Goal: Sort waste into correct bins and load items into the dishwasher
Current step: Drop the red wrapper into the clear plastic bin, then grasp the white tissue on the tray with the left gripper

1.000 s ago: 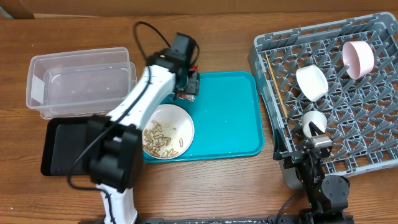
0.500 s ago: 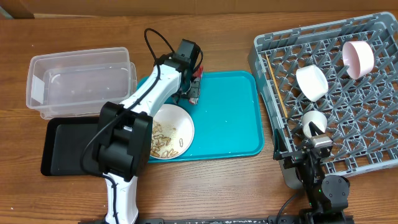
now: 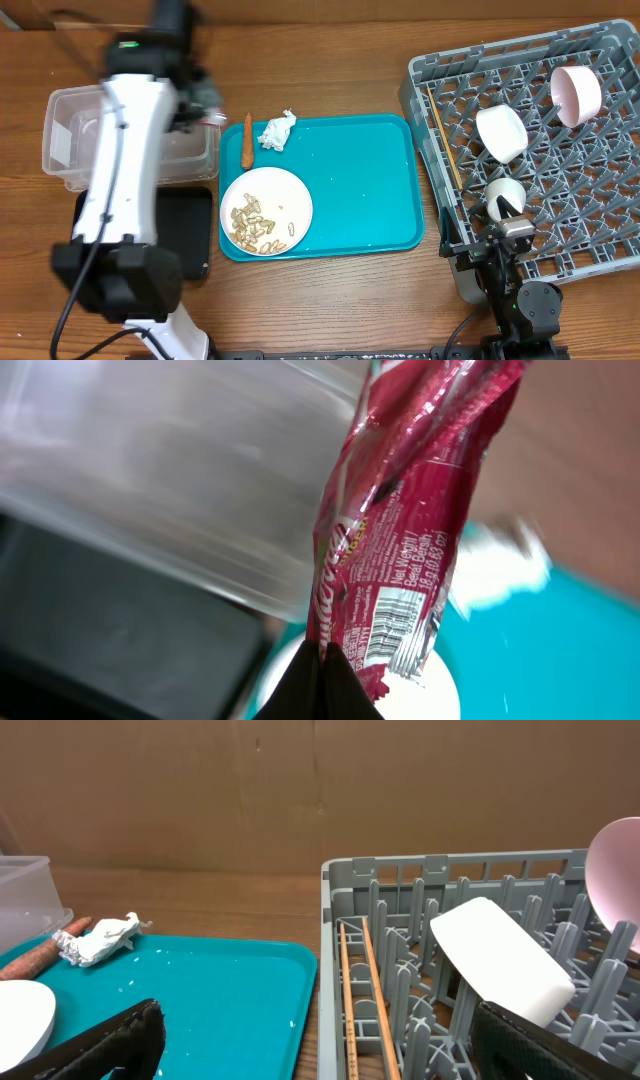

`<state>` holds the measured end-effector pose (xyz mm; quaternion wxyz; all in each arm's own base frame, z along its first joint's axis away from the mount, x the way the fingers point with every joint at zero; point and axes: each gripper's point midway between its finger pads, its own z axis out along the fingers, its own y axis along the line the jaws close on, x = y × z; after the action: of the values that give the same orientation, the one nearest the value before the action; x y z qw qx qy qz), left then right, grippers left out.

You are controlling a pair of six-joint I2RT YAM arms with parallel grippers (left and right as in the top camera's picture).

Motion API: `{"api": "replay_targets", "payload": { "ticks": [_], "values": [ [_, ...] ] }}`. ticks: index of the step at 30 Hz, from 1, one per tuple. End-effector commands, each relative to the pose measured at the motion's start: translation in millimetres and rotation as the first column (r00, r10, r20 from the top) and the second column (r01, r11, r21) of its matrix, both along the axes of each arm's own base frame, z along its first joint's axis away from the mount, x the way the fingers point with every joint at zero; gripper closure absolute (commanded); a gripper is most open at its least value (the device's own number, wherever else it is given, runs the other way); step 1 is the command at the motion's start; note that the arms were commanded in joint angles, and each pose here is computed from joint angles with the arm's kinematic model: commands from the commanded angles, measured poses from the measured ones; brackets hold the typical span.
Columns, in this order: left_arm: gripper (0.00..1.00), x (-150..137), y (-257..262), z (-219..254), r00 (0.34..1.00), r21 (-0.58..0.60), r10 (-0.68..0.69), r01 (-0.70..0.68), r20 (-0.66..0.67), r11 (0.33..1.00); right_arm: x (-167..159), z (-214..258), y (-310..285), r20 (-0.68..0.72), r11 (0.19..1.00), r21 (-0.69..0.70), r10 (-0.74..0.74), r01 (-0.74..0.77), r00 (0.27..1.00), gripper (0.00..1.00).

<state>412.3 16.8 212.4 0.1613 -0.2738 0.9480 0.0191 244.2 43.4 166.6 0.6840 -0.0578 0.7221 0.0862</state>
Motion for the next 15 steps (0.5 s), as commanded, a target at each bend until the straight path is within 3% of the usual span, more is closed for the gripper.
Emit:
{"api": "replay_targets", "payload": {
  "ticks": [1,2,3,4,5,6,7,8,9,11,15],
  "values": [
    [0.96,0.8,37.6,-5.3,0.986,-0.007,0.169,-0.169,0.009,0.986,-0.1,-1.2,-0.4,0.005,1.0,0.005,0.0,0.0,1.0,0.0],
    [0.82,3.9,41.5,-5.6,0.986,-0.013,0.169,-0.168,0.019,0.986,-0.1,-1.2,-0.4,0.005,1.0,0.005,0.0,0.0,1.0,0.0],
    [0.56,9.8,40.9,-4.4,0.988,-0.034,0.149,-0.148,0.039,0.988,-0.1,-1.1,-0.4,0.006,1.0,0.005,0.0,0.0,1.0,0.0],
    [0.21,18.6,35.2,-2.1,0.992,-0.077,0.102,-0.096,0.07,0.992,-0.1,-1.1,-0.4,0.006,1.0,0.005,0.0,0.0,1.0,0.0],
    [0.12,25.5,26.9,0.3,0.994,-0.121,0.044,-0.032,0.097,0.992,-0.1,-1.1,-0.4,0.006,1.0,0.004,0.0,0.0,1.0,0.0],
    [0.2,30.8,19.2,2.9,0.992,-0.152,-0.015,0.034,0.122,0.988,-0.1,-1.1,-0.4,0.006,1.0,0.005,0.0,0.0,1.0,0.0],
    [0.43,35.7,9.5,5.9,0.987,-0.2,-0.05,0.08,0.151,0.977,-0.1,-1.1,-0.4,0.006,1.0,0.005,0.0,0.0,1.0,0.0],
    [0.54,38.3,-0.6,8.4,0.983,-0.25,-0.067,0.108,0.169,0.962,-0.1,-1.1,-0.5,0.006,1.0,0.004,0.0,0.0,1.0,0.0],
    [0.57,39.3,-7.5,8.9,0.981,-0.266,-0.081,0.126,0.175,0.956,-0.1,-1.2,-0.5,0.005,1.0,0.005,0.0,0.0,1.0,0.0],
    [0.53,40.0,-14.8,4.9,0.981,-0.213,-0.112,0.145,0.161,0.966,-0.1,-1.2,-0.4,0.005,1.0,0.004,0.0,0.0,1.0,0.0],
    [0.48,49.6,-63.3,-15.6,0.925,-0.037,-0.362,0.368,0.115,0.929,-0.1,-1.2,-0.5,0.005,1.0,0.005,0.0,0.0,1.0,0.0]
  ]
}}
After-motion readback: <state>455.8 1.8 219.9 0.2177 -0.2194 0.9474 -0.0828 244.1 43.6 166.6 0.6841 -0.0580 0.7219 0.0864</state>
